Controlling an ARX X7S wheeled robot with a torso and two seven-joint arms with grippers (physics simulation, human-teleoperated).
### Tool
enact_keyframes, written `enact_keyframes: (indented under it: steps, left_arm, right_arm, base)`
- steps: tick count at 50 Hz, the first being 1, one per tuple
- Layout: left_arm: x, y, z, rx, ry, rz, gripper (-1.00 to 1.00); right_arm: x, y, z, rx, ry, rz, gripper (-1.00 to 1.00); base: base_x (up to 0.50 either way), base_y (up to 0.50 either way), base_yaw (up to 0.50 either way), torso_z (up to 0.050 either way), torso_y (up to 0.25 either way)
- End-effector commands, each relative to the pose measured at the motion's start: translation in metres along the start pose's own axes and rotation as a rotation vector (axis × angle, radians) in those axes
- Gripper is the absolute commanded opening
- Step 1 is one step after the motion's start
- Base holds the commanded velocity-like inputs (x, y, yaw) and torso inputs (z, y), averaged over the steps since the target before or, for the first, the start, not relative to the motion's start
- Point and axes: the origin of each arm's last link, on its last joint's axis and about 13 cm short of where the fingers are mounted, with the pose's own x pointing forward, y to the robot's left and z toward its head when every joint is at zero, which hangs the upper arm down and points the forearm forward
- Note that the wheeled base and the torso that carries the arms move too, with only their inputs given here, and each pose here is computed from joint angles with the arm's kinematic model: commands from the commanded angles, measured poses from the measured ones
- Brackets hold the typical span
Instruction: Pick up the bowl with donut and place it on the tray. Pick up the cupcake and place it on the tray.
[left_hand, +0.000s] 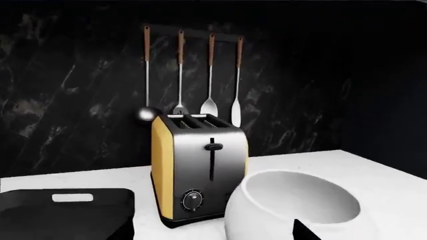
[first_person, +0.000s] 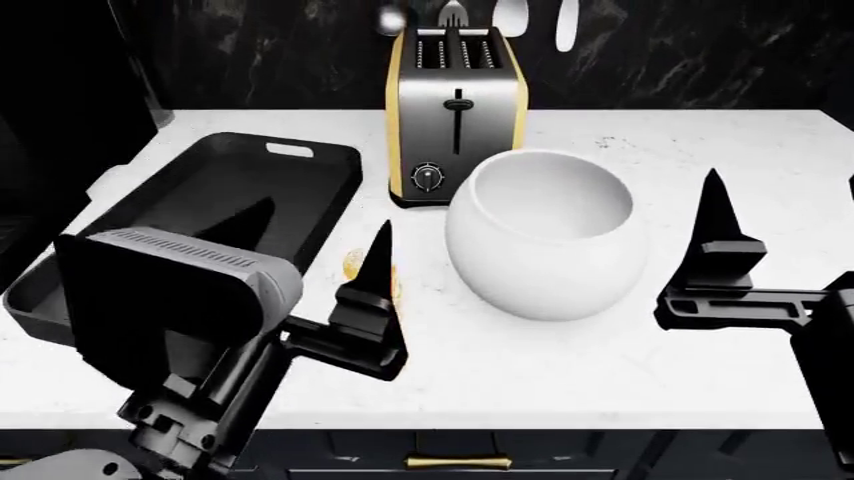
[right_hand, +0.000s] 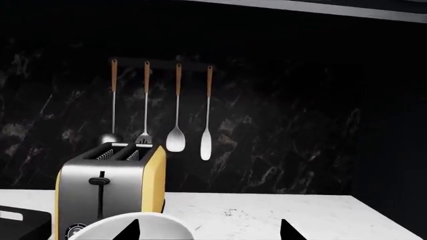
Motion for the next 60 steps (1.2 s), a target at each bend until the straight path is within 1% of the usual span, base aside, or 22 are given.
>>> enact_keyframes:
  steps: [1, 5, 8, 10, 12, 19, 30, 34, 40, 46, 55, 60]
  left_arm:
    - [-0.023, -0.025, -0.034, -0.07, 0.206, 0.027, 1.0]
    - [-0.023, -0.028, -0.045, -0.083, 0.229, 0.049, 1.0]
    - [-0.024, -0.029, -0.051, -0.056, 0.246, 0.056, 1.0]
    - [-0.024, -0.029, -0.057, -0.025, 0.278, 0.072, 1.0]
    - [-0.023, -0.028, -0.063, -0.024, 0.303, 0.078, 1.0]
    - [-0.016, -0.023, -0.075, -0.038, 0.34, 0.112, 1.0]
    - [0.004, -0.012, -0.088, -0.04, 0.367, 0.128, 1.0]
    - [0.008, -0.011, -0.092, -0.037, 0.377, 0.135, 1.0]
    - [0.025, -0.008, -0.095, -0.02, 0.384, 0.117, 1.0]
    - [0.038, -0.002, -0.095, -0.01, 0.367, 0.13, 1.0]
    - [0.052, 0.007, -0.101, -0.012, 0.379, 0.133, 1.0]
    - [0.06, 0.009, -0.106, -0.003, 0.395, 0.116, 1.0]
  right_arm:
    - [0.001, 0.0, -0.003, 0.004, 0.002, -0.004, 1.0]
    - [0.003, 0.001, -0.007, 0.014, 0.008, 0.003, 1.0]
    - [0.004, 0.002, -0.01, 0.019, 0.01, 0.011, 1.0]
    - [0.004, 0.002, -0.012, 0.024, 0.011, 0.012, 1.0]
    - [0.004, 0.002, -0.013, 0.029, 0.012, 0.009, 1.0]
    - [0.004, 0.001, -0.014, 0.037, 0.018, 0.003, 1.0]
    - [0.006, -0.001, -0.016, 0.044, 0.02, 0.001, 1.0]
    - [0.006, -0.001, -0.018, 0.049, 0.02, 0.003, 1.0]
    - [0.006, -0.001, -0.02, 0.053, 0.022, 0.003, 1.0]
    - [0.007, -0.001, -0.02, 0.048, 0.02, 0.004, 1.0]
    - [0.01, 0.001, -0.02, 0.044, 0.022, 0.01, 1.0]
    - [0.013, 0.001, -0.022, 0.045, 0.029, 0.013, 1.0]
  base:
    - [0.0, 0.0, 0.0, 0.0, 0.0]
    - [0.0, 0.0, 0.0, 0.0, 0.0]
    - [0.0, 0.0, 0.0, 0.0, 0.0]
    - [0.0, 0.0, 0.0, 0.0, 0.0]
    - [0.0, 0.0, 0.0, 0.0, 0.0]
    - [0.0, 0.0, 0.0, 0.0, 0.0]
    - [0.0, 0.0, 0.0, 0.0, 0.0]
    - [0.0, 0.0, 0.0, 0.0, 0.0]
    - [0.0, 0.0, 0.0, 0.0, 0.0]
    - [0.0, 0.0, 0.0, 0.0, 0.0]
    - [0.0, 0.0, 0.0, 0.0, 0.0]
    - [0.0, 0.0, 0.0, 0.0, 0.0]
